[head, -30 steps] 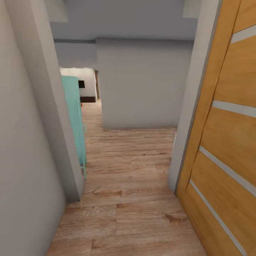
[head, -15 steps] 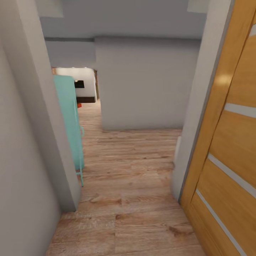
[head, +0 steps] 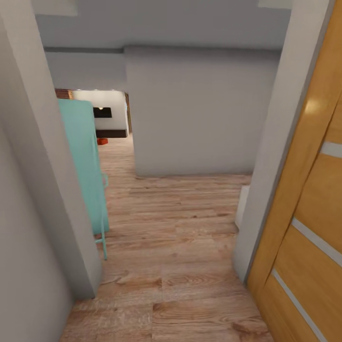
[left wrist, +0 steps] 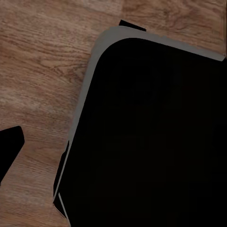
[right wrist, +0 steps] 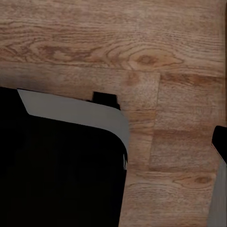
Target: Move the two storage containers from the living room to the garage. In the garage, place one container on the floor and stack the other container on top of it (either order is fine).
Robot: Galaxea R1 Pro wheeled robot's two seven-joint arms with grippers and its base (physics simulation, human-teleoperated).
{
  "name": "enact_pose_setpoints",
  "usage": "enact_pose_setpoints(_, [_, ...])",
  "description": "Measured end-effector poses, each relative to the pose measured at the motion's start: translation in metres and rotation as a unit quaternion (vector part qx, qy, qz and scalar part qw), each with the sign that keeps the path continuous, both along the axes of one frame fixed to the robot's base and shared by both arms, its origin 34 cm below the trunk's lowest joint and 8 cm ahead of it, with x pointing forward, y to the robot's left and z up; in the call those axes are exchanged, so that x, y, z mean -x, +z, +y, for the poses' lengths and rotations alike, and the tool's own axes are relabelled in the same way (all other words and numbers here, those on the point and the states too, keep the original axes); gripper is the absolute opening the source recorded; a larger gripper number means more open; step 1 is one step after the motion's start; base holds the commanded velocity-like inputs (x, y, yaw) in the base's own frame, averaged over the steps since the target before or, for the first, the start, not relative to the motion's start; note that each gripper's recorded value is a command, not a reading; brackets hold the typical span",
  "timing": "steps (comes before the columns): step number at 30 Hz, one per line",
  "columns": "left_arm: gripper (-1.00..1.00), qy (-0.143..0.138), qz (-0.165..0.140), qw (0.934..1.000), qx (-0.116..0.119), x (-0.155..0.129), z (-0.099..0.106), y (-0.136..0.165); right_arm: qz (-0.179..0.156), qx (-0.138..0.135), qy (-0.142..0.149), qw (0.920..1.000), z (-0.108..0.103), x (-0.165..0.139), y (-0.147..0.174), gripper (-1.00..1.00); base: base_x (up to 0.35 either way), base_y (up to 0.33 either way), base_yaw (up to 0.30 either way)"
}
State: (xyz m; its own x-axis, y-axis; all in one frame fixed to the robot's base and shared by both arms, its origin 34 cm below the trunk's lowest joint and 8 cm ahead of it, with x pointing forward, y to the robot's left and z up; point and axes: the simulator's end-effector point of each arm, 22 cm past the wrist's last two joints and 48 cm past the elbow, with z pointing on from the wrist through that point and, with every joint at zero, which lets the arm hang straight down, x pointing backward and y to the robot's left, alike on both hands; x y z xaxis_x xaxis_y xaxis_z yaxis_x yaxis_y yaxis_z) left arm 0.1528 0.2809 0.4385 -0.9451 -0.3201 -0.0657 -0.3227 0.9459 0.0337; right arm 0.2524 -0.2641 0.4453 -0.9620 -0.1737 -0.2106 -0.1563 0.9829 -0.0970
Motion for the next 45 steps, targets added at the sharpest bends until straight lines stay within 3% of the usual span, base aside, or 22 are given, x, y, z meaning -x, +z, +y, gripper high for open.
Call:
enact_pose_setpoints(7, [1.0, 0.001, 0.0, 1.0, 0.0, -0.0002, -0.0002, 0.0, -0.002, -0.001, -0.01, 1.0, -0.0016, -0.0004, 0.0002, 1.0, 0.322, 0.0, 0.0])
enact_pose_setpoints(45, [1.0, 0.002, 0.0, 1.0, 0.0, 0.0006, -0.0002, 0.0, 0.0, 0.001, 0.003, 1.0, 0.0007, 0.0001, 0.0, 1.0, 0.322, 0.0, 0.0])
